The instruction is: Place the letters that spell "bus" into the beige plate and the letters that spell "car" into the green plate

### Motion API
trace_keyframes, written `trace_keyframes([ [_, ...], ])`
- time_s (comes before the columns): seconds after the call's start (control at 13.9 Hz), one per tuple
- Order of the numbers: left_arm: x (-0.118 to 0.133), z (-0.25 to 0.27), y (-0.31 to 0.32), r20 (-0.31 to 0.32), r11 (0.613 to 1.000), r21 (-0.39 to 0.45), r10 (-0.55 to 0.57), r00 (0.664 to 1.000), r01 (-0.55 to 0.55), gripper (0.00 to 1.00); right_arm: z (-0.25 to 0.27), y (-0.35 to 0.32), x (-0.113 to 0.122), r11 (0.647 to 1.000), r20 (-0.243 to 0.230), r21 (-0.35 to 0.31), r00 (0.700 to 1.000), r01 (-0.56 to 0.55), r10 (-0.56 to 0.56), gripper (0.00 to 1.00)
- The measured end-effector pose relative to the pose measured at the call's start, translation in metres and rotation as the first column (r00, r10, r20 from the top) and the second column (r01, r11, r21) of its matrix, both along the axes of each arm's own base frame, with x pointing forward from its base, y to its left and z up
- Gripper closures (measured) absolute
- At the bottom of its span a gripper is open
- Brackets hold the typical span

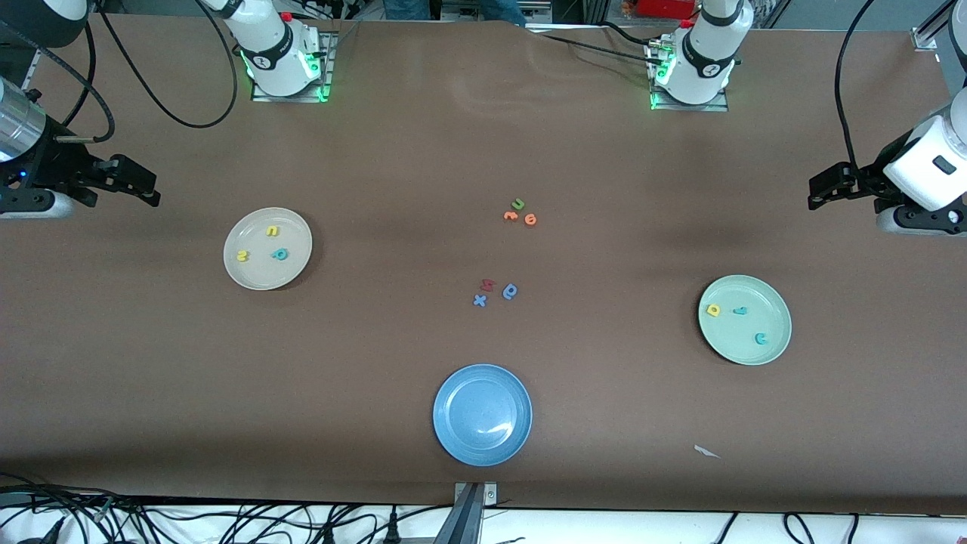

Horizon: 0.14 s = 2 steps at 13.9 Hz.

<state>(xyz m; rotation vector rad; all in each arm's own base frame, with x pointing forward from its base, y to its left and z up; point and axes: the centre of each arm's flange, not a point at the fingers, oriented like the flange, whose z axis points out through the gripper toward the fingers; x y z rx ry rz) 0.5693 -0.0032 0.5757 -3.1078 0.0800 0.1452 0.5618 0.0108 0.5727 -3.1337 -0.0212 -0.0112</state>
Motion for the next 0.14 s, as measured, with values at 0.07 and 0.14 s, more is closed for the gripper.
trace_keyframes([
  [0.07,0.0000,0.0000,0.0002,0.000,1.000,0.000,0.000,1.000,0.000,0.00,-0.0001,-0.0002,0.0000,1.000,0.000,-0.001,1.000,0.000,0.000,0.00],
  [0.14,0.0000,0.0000,0.0006,0.000,1.000,0.000,0.001,1.000,-0.001,0.00,-0.0001,-0.0006,0.0001,1.000,0.000,-0.002,1.000,0.001,-0.001,0.00],
])
